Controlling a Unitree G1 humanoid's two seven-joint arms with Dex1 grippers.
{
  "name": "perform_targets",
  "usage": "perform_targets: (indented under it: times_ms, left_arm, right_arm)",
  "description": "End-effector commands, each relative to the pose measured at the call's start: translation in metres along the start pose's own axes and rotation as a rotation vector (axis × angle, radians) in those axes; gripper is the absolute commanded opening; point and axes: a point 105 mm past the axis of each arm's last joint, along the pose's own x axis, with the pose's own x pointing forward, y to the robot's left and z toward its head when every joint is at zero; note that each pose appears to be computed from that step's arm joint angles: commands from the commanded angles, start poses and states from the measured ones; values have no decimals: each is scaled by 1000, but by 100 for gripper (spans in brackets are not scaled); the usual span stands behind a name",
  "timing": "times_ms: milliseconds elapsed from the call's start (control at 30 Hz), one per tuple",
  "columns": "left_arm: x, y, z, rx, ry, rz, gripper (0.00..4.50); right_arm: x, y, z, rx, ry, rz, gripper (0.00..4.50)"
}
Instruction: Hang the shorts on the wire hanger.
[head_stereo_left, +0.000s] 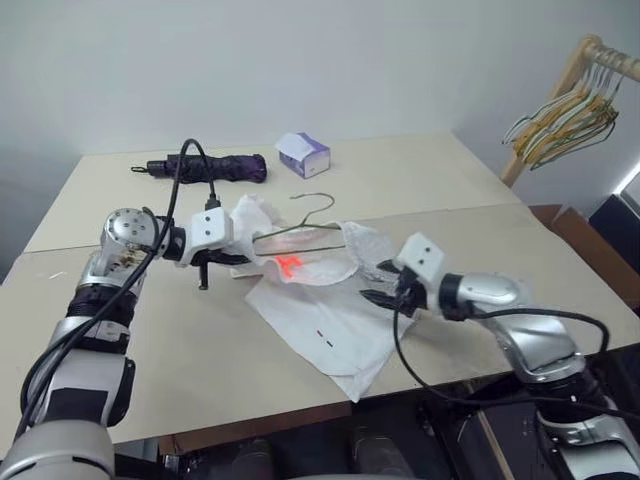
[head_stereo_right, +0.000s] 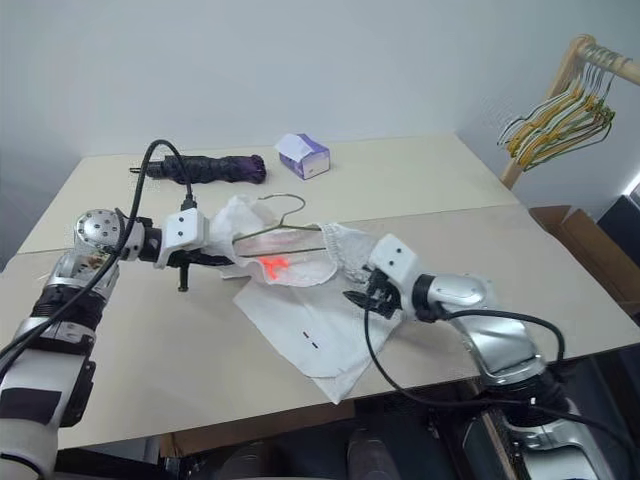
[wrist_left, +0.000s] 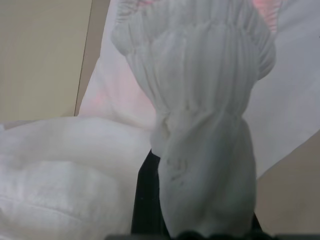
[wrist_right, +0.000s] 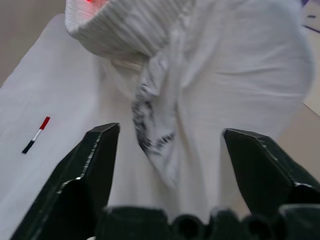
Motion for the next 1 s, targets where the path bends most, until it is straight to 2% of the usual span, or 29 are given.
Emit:
perform_targets:
  times_ms: [33, 133, 233, 400, 500, 833, 867, 1000]
  left_arm:
    - [-14, 13, 24, 84, -38, 11, 0]
    - [-12, 15, 30, 102, -49, -15, 0]
    - [-8, 15, 38, 118, -74, -44, 0]
    - [1, 15, 49, 145, -102, -72, 0]
    - [3, 15, 54, 163, -110, -81, 0]
    - [2, 14, 56, 179, -113, -88, 0]
    - [3, 14, 56, 180, -115, -91, 0]
    - [3, 13, 58, 181, -138, -102, 0]
  right_arm:
    - [-34, -18, 40, -88, -82, 25, 445]
    - [-40, -35, 50, -164, -35, 47, 445]
    - [-26, -45, 51, -236, 59, 89, 445]
    - [2, -45, 45, -301, 194, 214, 445]
    - [17, -49, 45, -304, 236, 229, 386]
    - [21, -49, 41, -313, 266, 269, 15]
    - [20, -48, 41, -307, 264, 273, 1]
    - [17, -46, 43, -248, 242, 276, 1]
